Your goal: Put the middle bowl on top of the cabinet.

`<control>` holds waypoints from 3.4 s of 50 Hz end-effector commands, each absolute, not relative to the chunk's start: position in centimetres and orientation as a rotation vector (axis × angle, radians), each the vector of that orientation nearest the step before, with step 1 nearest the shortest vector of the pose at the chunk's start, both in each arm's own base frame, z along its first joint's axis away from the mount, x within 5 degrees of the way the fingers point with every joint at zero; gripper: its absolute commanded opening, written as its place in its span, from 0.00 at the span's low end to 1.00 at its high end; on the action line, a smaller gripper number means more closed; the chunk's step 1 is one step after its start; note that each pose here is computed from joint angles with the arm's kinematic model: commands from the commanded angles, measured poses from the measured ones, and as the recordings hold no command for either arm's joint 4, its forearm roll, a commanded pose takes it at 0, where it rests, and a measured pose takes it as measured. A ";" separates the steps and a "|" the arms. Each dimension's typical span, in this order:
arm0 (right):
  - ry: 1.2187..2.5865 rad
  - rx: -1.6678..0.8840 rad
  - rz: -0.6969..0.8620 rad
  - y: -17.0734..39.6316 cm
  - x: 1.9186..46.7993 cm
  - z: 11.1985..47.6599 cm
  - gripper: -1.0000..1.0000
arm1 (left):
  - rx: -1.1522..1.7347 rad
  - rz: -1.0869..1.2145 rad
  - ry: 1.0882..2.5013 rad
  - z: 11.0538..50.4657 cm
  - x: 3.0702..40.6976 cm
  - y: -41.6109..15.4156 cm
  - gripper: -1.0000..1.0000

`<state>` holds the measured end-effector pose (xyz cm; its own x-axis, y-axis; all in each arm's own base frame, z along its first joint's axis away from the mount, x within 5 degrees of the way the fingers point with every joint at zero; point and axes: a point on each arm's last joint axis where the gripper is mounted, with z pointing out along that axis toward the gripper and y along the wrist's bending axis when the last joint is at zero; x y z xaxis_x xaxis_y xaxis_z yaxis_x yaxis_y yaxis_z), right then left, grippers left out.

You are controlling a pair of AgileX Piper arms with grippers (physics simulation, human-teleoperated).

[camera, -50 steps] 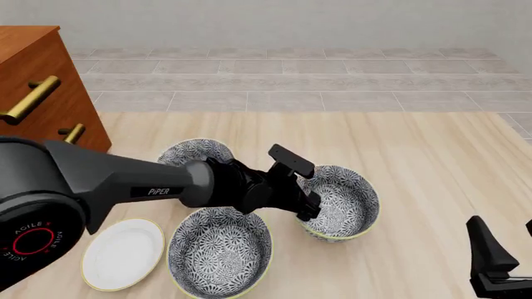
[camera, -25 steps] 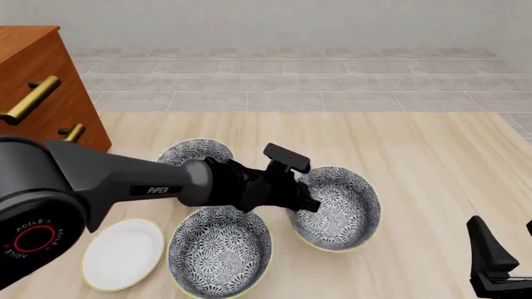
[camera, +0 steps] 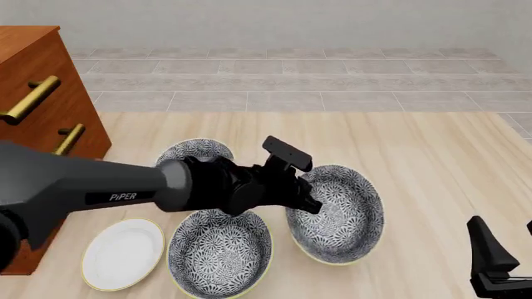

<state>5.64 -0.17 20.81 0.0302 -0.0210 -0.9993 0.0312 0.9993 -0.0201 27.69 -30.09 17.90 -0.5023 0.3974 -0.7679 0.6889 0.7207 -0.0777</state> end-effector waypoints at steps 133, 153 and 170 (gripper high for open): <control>1.516 0.008 -0.067 -0.3 5.6 21.0 1.00 | 0.276 -0.457 1.821 42.9 21.6 -11.1 0.00; 1.510 0.015 -0.072 -0.3 5.6 21.1 1.00 | 0.169 -0.337 1.783 45.7 20.4 -7.0 0.00; 1.510 0.015 -0.073 -0.3 5.6 21.1 1.00 | 0.065 -0.269 1.790 47.1 20.2 -4.6 0.00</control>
